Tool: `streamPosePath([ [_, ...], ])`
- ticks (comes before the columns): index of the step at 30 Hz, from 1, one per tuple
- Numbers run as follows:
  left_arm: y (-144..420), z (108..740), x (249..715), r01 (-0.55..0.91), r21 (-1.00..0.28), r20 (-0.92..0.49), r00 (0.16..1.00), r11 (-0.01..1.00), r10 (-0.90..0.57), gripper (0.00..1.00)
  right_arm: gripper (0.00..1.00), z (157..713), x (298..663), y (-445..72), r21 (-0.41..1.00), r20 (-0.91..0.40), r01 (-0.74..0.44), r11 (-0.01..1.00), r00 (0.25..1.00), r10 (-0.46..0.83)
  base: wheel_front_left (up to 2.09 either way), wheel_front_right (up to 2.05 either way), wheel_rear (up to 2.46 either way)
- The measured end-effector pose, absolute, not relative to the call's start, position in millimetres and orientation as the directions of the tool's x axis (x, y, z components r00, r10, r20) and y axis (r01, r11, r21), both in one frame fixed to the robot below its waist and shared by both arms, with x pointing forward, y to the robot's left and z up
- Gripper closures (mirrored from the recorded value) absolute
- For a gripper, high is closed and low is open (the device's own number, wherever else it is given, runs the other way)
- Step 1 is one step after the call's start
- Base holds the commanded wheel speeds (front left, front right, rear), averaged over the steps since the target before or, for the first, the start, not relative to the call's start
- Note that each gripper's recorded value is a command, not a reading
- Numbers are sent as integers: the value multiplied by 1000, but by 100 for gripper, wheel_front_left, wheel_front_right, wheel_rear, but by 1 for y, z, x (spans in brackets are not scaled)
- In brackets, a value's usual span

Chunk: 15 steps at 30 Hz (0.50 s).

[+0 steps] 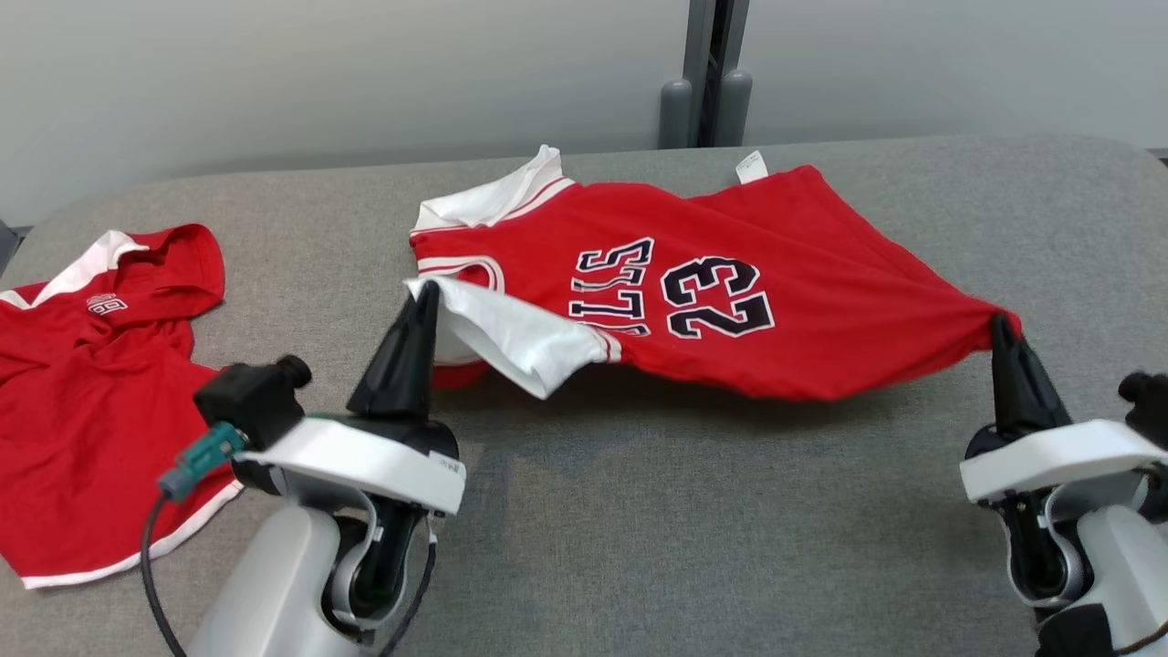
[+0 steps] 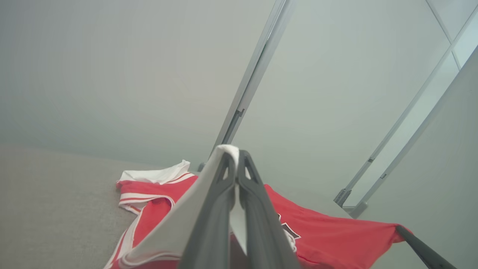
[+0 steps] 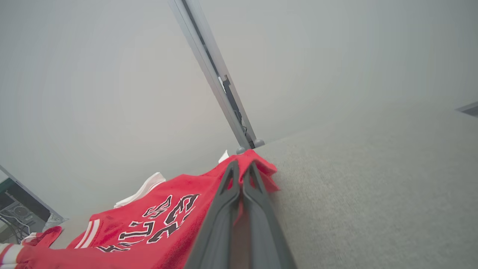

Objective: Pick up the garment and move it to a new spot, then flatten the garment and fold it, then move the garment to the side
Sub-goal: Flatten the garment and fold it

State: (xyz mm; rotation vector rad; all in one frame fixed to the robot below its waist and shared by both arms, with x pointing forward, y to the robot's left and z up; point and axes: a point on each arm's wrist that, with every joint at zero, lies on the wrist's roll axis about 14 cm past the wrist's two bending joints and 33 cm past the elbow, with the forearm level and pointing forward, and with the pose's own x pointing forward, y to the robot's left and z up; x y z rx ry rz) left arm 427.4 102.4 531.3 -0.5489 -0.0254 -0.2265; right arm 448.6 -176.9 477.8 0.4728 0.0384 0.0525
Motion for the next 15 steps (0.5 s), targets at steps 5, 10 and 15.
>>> streamPosePath([
  [5,100,604,434,330,-473,243,940,817,-239,100,100,538,463,-182,313,126,-146,939,986,111,0,0,0],
  [10,104,682,438,413,-398,392,884,819,-255,100,100,602,475,-173,192,231,-229,954,956,183,0,0,0],
  [15,98,738,439,479,-329,470,831,814,-299,100,100,654,481,-178,88,268,-248,965,939,217,0,0,0],
])
